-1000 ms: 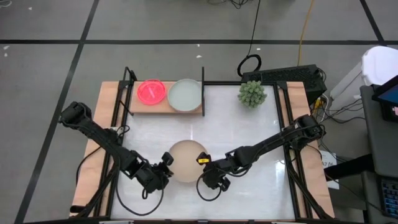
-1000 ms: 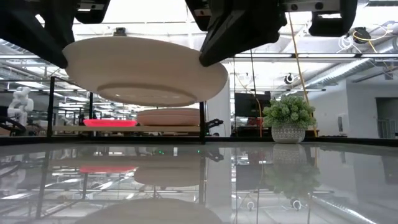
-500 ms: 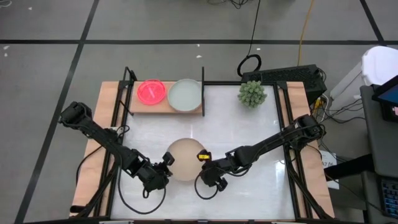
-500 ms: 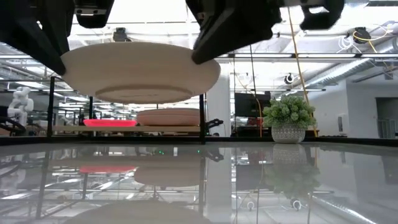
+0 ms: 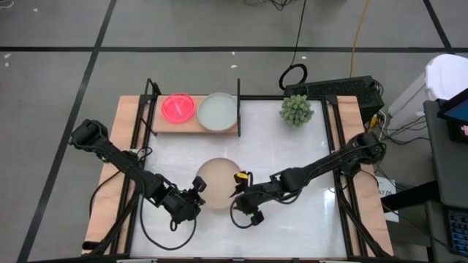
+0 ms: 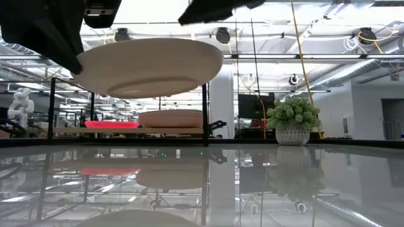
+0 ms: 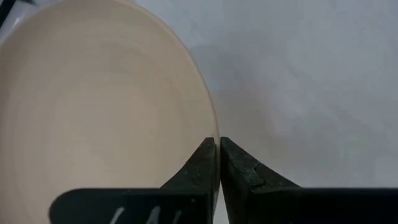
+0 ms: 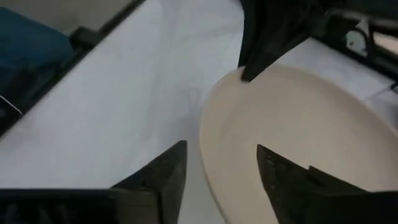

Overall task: Place and stack plates onto a shelf
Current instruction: Stack the light brown plate on top of the gray plate on the shelf

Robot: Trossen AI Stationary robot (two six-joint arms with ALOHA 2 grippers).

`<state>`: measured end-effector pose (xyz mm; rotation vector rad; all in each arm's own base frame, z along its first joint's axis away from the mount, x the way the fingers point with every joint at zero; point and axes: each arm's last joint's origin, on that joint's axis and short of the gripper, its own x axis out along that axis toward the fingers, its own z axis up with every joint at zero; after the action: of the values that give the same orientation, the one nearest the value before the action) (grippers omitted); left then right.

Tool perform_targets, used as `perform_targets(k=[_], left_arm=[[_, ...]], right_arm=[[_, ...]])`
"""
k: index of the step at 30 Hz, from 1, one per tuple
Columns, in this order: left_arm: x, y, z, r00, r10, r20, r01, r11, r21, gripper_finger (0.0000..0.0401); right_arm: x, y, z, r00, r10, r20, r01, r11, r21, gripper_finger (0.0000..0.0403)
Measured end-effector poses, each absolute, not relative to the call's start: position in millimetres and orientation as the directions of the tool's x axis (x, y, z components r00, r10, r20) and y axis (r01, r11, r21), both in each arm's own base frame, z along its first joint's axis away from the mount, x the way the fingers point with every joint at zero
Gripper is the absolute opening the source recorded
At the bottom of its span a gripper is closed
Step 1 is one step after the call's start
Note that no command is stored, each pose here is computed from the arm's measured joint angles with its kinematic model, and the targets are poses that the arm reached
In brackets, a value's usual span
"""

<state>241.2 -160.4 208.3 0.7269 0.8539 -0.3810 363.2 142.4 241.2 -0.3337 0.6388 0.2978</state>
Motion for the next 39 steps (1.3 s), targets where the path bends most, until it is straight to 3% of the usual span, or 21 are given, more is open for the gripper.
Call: perform_targets(k=[6,14,17,22,32,39], left_arm=[[243,-158,210,0.611,-0.015,-0.792,0.564,0.711,0.421,0.0012],[251,-137,235,0.602,0.036,-0.798,0.522,0.738,0.427,0.0012],[254,-123,247,0.600,0.063,-0.797,0.495,0.754,0.432,0.0012],[255,-98,264,0.573,0.124,-0.810,0.451,0.777,0.438,0.0012],[254,-38,313,0.653,0.243,-0.717,0.317,0.772,0.551,0.0012],[250,20,319,0.617,0.323,-0.717,0.214,0.808,0.549,0.0012]], right_arm=[[347,147,269,0.797,0.203,-0.569,-0.361,0.915,-0.180,0.0202],[311,160,291,0.827,0.203,-0.525,-0.333,0.928,-0.167,0.0188],[296,163,286,0.849,0.143,-0.509,-0.287,0.933,-0.216,0.0171],[280,161,273,0.859,0.166,-0.484,-0.288,0.939,-0.188,0.0128],[261,144,256,0.853,0.146,-0.502,-0.267,0.947,-0.178,0.0050],[260,142,255,0.887,0.163,-0.433,-0.262,0.948,-0.180,0.0014]])
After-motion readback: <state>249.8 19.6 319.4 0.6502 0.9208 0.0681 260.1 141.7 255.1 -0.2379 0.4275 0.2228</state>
